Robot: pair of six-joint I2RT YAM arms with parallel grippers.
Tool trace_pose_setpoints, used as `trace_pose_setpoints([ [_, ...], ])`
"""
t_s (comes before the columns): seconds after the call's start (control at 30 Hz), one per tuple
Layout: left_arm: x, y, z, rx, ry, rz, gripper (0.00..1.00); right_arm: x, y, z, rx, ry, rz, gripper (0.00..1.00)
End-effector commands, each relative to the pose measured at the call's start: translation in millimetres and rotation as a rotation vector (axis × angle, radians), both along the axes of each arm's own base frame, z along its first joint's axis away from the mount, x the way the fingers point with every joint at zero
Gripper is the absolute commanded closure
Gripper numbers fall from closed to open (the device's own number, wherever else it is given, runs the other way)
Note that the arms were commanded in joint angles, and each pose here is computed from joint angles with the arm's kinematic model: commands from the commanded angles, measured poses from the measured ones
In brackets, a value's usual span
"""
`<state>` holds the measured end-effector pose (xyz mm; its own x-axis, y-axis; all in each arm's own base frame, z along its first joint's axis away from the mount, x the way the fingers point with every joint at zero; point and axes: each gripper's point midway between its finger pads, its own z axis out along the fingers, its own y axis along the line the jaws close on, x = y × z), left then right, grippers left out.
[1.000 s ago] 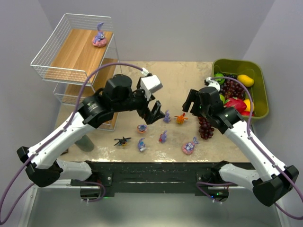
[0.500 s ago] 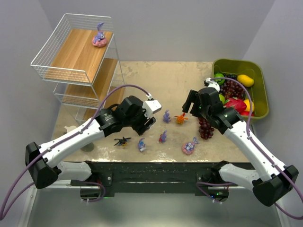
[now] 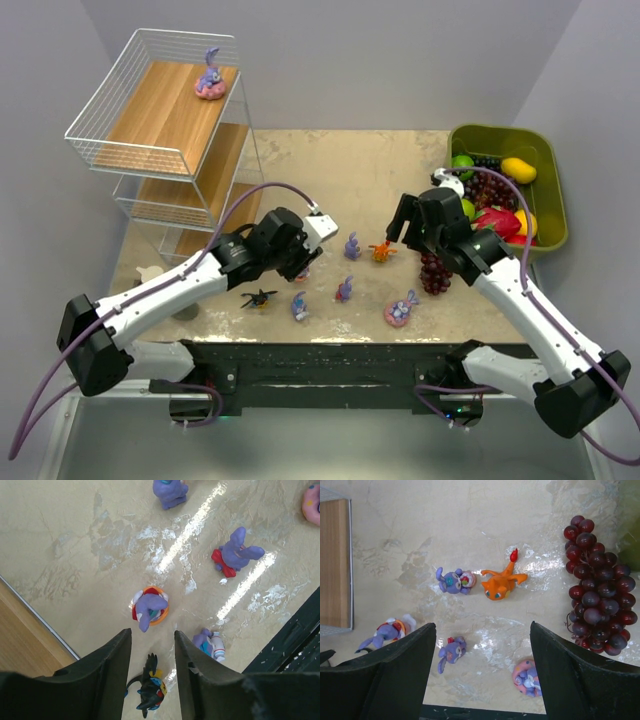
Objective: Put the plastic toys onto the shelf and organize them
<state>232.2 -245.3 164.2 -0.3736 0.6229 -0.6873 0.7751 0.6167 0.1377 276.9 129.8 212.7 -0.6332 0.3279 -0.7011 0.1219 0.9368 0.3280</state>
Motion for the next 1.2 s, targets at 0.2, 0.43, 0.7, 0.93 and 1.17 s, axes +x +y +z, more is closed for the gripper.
trace_pose_setpoints([
  [0.2,7,2,-9,-0.053,0.067,-0.061,0.61,-6,-5,3,0.011,-0.014,-0.011,0.21],
  [0.43,-1,-3,-23,-0.049,0.125,-0.100,0.59,-7,-6,-1,0.013,-0.009,-0.021,0.21],
  [0.7,1,-1,-44,0.007,0.167,-0.091,0.59,-6,-7,-1,0.008,-0.012,-0.028,0.21],
  [0.93,10,5,-51,0.045,0.145,-0.048,0.59,-3,-9,0,-0.009,-0.018,-0.029,0.21],
  [1.17,13,7,-61,0.072,0.157,-0.027,0.70,-2,-10,0,-0.024,-0.019,-0.029,0.21],
])
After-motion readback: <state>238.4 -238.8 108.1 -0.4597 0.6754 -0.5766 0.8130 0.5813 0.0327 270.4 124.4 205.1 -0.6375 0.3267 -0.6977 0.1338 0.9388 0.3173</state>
